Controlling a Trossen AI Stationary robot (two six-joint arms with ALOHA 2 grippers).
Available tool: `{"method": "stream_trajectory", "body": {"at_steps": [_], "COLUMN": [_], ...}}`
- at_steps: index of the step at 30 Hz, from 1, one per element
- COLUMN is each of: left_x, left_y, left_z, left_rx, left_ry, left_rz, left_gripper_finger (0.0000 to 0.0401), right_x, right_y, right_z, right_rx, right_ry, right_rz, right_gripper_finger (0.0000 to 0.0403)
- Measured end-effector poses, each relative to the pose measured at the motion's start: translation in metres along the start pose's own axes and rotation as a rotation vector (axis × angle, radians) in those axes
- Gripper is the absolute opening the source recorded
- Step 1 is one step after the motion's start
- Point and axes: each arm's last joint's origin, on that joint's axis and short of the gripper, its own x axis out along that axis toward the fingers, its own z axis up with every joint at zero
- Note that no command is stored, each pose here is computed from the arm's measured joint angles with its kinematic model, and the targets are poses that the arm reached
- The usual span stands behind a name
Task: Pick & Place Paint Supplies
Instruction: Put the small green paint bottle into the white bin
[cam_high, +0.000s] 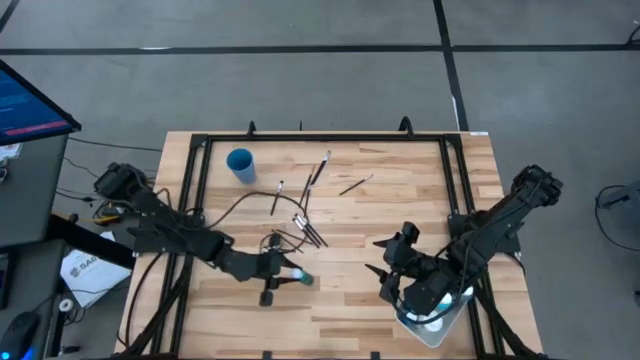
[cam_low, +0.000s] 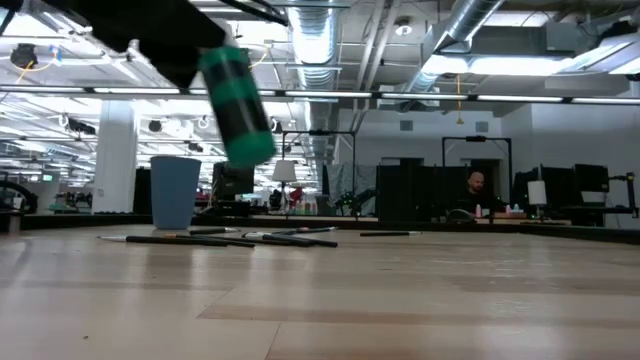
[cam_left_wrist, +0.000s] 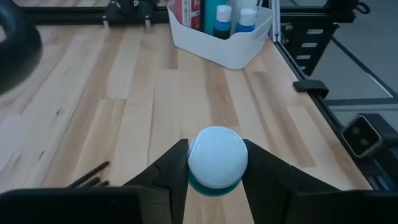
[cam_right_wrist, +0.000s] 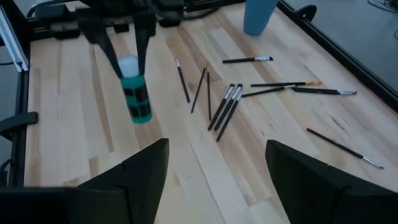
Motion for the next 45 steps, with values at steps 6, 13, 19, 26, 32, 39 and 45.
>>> {"method": "stream_trajectory", "body": {"at_steps": [6,13,19,26,32,39,45], "left_x": [0.032,0.055,0.066,0.071,0.069,0.069,0.067], "left_y": [-0.002,0.005,0.008,0.007,0.006,0.007,0.006], "left_z": [0.014,0.012,-0.002,-0.009,-0.007,-0.008,-0.007], "left_rx": [-0.005,-0.026,-0.059,-0.050,-0.029,-0.026,0.008], "left_ry": [0.009,0.056,0.111,0.139,0.137,0.145,0.158], "left_rz": [0.034,0.011,0.026,0.022,0.004,0.006,-0.008], "left_gripper_finger": [0.0117,0.0118,0.0118,0.0118,0.0136,0.0176,0.0199], "right_x": [0.002,0.002,0.007,0.014,0.024,0.027,0.028], "right_y": [-0.002,-0.002,0.001,0.003,0.001,-0.001,0.002], "right_z": [0.002,0.001,-0.002,-0.003,-0.002,0.001,0.003], "right_rx": [0.006,0.003,-0.009,-0.009,0.004,0.013,0.027], "right_ry": [0.001,0.019,0.032,0.058,0.100,0.114,0.101], "right_rz": [-0.010,0.003,-0.004,-0.007,-0.005,0.004,0.026], "right_gripper_finger": [0.0260,0.0260,0.0260,0.0260,0.0260,0.0260,0.0260]}}
